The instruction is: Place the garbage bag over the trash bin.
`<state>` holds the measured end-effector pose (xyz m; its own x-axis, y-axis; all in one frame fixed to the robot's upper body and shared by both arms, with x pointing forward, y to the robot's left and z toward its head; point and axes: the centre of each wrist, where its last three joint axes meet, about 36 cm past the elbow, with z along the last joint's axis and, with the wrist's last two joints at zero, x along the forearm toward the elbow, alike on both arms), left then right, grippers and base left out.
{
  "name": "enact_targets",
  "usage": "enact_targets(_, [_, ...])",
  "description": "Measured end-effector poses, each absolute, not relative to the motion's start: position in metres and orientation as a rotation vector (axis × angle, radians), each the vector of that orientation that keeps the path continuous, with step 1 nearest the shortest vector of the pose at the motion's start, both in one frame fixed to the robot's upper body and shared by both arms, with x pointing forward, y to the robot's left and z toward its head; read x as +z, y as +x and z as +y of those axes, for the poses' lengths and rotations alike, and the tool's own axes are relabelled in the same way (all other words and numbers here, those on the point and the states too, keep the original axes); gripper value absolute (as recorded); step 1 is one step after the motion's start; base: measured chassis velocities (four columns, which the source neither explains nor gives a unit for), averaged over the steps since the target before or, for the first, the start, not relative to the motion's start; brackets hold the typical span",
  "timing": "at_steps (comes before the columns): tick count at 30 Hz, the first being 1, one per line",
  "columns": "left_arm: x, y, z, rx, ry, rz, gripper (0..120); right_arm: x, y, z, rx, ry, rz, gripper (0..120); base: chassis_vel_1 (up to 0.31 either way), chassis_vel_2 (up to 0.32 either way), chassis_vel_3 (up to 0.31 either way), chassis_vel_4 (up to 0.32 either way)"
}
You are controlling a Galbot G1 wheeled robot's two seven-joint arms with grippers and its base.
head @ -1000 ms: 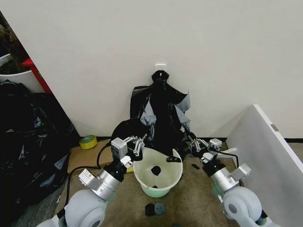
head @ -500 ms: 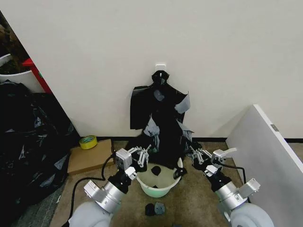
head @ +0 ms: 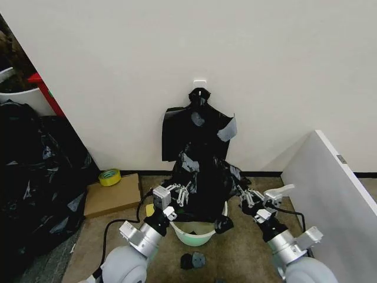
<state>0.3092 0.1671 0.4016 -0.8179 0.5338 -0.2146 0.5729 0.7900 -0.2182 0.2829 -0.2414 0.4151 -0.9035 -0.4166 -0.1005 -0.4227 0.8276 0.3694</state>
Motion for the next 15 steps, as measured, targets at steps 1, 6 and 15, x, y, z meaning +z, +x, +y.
enact_targets(1, [0.399,0.310,0.166,-0.418,0.880,2.841,0,0.414,0.283,-0.241,0.608,-0.685,2.990,0,0.000,0.000,0.000,0.000])
enact_targets(6, [0.384,0.308,0.156,-0.449,0.863,2.882,0,0.399,0.273,-0.232,0.582,-0.693,3.038,0,0.000,0.000,0.000,0.000])
enact_targets(15, [0.365,0.297,0.149,-0.481,0.782,3.007,0,0.381,0.256,-0.228,0.532,-0.612,3.178,0,0.000,0.000,0.000,0.000])
